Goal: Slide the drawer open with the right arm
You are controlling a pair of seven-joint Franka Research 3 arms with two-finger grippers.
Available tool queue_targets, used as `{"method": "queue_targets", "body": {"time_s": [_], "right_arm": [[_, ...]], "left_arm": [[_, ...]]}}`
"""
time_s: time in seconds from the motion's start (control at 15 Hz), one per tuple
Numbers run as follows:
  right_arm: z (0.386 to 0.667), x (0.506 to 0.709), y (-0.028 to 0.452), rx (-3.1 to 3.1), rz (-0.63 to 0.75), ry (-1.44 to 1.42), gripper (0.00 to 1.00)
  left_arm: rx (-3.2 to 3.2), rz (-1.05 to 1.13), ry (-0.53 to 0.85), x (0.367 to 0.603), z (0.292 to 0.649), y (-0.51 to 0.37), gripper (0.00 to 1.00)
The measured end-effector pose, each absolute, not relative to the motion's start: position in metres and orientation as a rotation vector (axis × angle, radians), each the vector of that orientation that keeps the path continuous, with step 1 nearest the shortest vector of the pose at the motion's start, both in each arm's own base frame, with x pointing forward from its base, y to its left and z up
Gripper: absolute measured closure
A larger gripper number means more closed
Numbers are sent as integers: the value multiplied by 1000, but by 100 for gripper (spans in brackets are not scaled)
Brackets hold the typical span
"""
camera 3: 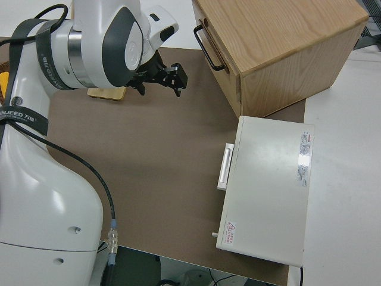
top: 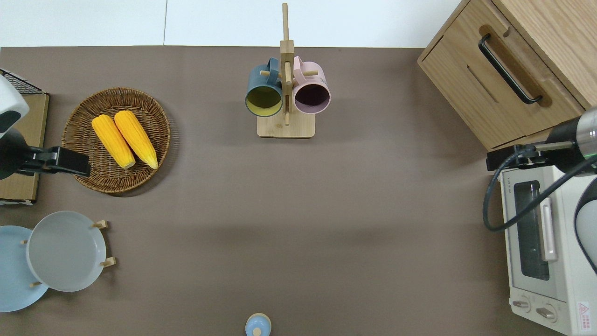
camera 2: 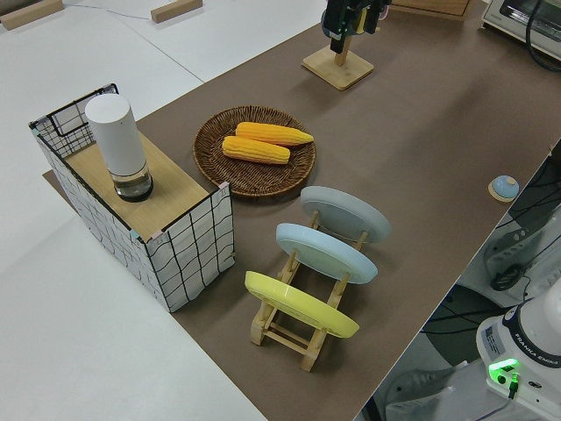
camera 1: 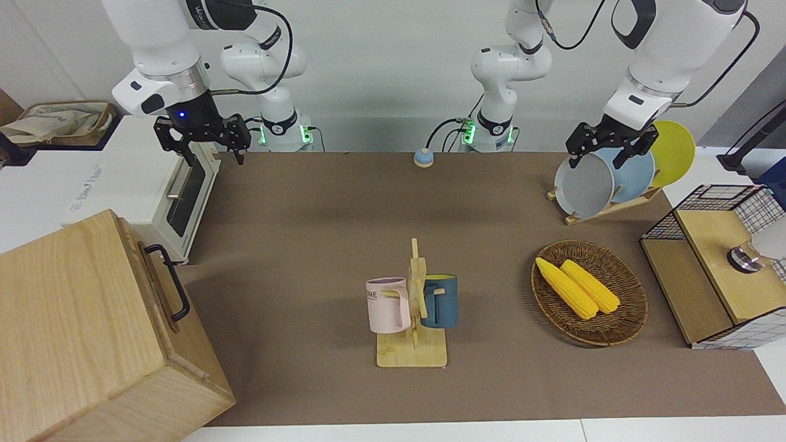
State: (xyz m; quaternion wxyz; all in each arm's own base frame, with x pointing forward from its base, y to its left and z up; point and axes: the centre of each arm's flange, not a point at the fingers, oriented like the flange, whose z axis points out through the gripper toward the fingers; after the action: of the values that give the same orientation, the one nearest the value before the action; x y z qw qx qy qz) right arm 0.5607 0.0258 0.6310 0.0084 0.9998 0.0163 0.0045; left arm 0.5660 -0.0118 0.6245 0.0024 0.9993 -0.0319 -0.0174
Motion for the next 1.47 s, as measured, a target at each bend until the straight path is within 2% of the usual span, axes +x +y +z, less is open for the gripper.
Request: {"method": "queue_targets", "body": {"time_s": [0.67, 1.07, 1.47], "right_arm": [[634, 562, 14, 3057, 27, 36, 1], [636, 571, 12, 2971, 44, 48, 1], [636, 582, 49, 2760, 81, 152, 1]], "left_arm": [[3135, -55, -100, 566, 625, -12, 0], [3135, -55, -100, 566, 625, -12, 0], [3135, -54, -100, 566, 625, -12, 0]]}}
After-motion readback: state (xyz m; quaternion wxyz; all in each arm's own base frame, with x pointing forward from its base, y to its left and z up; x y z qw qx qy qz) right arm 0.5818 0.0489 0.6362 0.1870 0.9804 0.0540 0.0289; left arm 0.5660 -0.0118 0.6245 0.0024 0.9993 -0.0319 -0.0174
